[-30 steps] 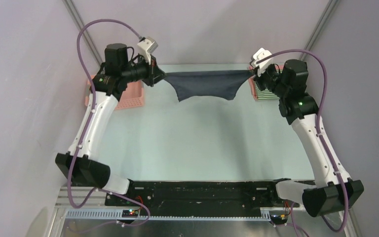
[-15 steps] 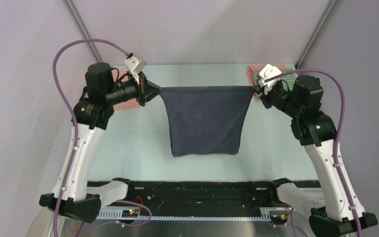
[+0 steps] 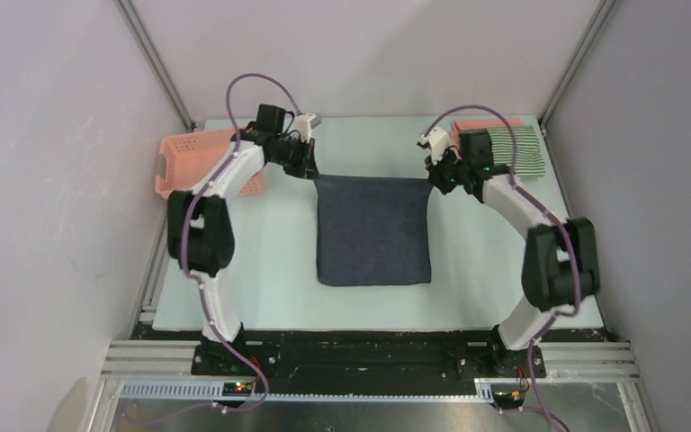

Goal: Fold and stack the mixed laundry pile
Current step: Fold the skirt at the center of the board.

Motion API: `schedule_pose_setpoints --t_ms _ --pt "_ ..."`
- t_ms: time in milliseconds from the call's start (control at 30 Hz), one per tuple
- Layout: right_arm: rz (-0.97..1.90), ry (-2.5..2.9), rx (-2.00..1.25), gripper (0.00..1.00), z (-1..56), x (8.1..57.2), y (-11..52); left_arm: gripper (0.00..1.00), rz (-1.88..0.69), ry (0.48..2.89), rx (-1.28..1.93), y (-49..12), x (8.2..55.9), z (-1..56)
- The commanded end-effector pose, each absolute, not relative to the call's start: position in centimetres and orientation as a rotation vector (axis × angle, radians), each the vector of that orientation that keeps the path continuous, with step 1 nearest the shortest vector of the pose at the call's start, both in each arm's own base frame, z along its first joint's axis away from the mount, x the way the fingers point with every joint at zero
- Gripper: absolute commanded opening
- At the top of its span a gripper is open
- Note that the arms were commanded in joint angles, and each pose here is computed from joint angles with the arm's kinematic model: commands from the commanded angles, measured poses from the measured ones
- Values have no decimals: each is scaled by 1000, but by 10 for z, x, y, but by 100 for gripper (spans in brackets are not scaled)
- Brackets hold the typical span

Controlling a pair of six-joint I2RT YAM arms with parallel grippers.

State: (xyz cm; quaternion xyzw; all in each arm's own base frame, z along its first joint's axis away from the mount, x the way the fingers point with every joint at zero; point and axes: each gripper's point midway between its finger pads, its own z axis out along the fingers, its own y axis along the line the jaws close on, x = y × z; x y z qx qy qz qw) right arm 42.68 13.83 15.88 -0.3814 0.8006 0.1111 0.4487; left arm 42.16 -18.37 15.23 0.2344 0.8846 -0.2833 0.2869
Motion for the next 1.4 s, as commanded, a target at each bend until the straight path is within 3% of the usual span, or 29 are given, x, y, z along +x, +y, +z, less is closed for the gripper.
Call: schedule_pose_setpoints --t_ms 0,267,667,1367 --pt "168 1897 -837 0 160 495 136 0 -740 2295 591 -190 487 157" --pt "84 1894 -773 0 133 548 121 0 -798 2311 490 -194 540 128" --pt "132 1949 -843 0 115 551 128 0 -817 2365 456 -193 542 101" --pt "105 1935 -907 0 120 451 131 0 -841 2488 456 -205 436 118"
